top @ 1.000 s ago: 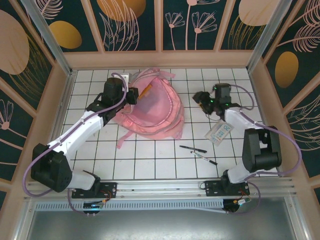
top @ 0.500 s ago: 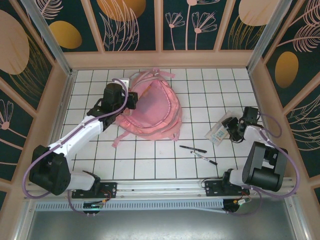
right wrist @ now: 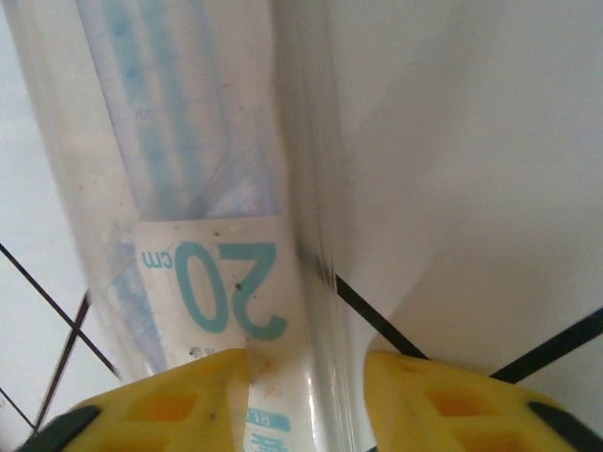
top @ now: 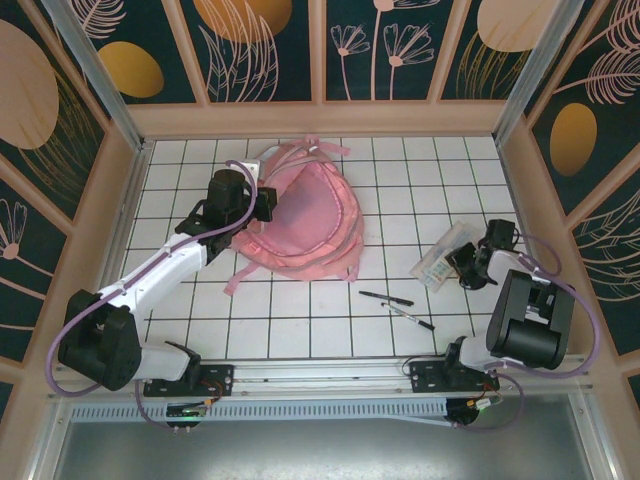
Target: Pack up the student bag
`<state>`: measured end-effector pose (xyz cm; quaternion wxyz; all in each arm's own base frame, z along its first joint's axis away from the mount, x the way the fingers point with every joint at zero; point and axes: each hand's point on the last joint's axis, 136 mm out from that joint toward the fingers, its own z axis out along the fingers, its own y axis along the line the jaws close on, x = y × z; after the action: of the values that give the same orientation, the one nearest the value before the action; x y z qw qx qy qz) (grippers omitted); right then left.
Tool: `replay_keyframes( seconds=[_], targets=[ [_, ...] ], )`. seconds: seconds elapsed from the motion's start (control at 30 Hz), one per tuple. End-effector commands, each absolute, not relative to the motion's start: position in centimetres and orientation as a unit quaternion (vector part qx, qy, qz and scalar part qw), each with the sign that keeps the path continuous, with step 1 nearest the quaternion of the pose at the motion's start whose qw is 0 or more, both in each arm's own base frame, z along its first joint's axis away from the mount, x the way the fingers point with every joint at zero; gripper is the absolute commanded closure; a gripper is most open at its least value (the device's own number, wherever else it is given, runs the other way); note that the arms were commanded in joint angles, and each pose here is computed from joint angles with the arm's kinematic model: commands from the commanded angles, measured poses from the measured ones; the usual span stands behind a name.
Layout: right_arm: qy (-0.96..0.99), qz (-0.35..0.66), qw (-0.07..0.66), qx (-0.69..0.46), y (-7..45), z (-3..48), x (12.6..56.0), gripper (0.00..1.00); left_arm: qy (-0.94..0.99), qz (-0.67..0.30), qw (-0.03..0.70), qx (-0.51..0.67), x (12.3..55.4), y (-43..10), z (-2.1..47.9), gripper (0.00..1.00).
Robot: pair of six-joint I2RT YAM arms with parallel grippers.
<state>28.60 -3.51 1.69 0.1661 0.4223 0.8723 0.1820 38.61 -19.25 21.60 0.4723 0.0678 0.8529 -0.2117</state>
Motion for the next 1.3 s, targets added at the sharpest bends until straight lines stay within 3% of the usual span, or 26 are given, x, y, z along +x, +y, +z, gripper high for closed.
replay_keyframes(
  seconds=[0.0, 0.1, 0.2, 0.5, 0.73, 0.9, 1.07, 1.27],
  targets=[
    [0.873, 0.215, 0.186, 0.396, -2.2, 1.1, 29.6, 0.82, 0.830, -0.221, 0.506, 0.077, 39.3, -19.6, 23.8, 1.00],
    [0.872, 0.214, 0.207, 0.387, -2.4, 2.4, 30.1, 0.95, 0.830, -0.218, 0.507, 0.081, 39.2, -19.5, 23.8, 1.00],
    [0.870, 0.219, 0.222, 0.381, -2.4, 3.7, 30.5, 1.00, 0.830, -0.217, 0.507, 0.082, 39.2, -19.5, 23.9, 1.00],
    [0.864, 0.264, 0.268, 0.334, 0.5, 10.8, 31.7, 1.00, 0.826, -0.217, 0.512, 0.094, 39.7, -19.9, 25.4, 1.00],
    [0.861, 0.367, 0.268, 0.230, 11.7, 18.4, 33.0, 1.00, 0.805, -0.242, 0.536, 0.079, 39.6, -20.1, 28.5, 1.00],
    [0.846, 0.440, 0.243, 0.179, 20.4, 20.6, 33.7, 1.00, 0.787, -0.272, 0.547, 0.090, 39.2, -20.9, 30.5, 1.00],
    [0.838, 0.483, 0.204, 0.152, 28.7, 19.5, 35.2, 1.00, 0.773, -0.298, 0.554, 0.082, 38.9, -21.2, 32.3, 1.00],
    [0.832, 0.479, 0.186, 0.211, 33.0, 15.1, 39.8, 1.00, 0.759, -0.326, 0.560, 0.060, 38.6, -21.2, 33.8, 1.00]
  ],
)
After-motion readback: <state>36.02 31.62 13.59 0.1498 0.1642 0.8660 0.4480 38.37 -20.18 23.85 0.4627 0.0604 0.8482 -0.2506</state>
